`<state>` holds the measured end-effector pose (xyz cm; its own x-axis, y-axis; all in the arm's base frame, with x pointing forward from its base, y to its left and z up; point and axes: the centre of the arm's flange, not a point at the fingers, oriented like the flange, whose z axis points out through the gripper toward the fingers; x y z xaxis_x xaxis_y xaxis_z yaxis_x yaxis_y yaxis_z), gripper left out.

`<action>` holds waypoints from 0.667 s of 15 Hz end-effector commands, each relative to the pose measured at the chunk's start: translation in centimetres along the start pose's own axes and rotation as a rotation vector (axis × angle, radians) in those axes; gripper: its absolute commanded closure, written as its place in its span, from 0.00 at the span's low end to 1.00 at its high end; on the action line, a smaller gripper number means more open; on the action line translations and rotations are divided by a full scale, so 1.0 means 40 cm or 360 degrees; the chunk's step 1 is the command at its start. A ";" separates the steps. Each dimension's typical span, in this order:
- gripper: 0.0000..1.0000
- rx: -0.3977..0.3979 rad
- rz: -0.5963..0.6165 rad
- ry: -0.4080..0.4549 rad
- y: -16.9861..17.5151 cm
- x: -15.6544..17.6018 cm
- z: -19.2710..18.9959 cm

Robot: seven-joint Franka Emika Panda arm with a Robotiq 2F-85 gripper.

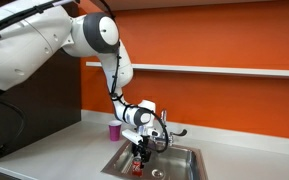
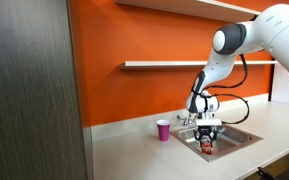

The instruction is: Put the can in the sink

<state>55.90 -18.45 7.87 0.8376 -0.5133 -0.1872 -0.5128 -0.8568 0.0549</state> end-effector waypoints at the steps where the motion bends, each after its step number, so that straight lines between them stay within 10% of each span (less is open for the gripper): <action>1: 0.62 0.0053 -0.0021 -0.0007 0.002 0.015 -0.003; 10: 0.62 0.0050 -0.0018 -0.0013 0.003 0.018 0.007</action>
<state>55.86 -18.42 7.30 0.8361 -0.5134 -0.1933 -0.5130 -0.8566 0.0563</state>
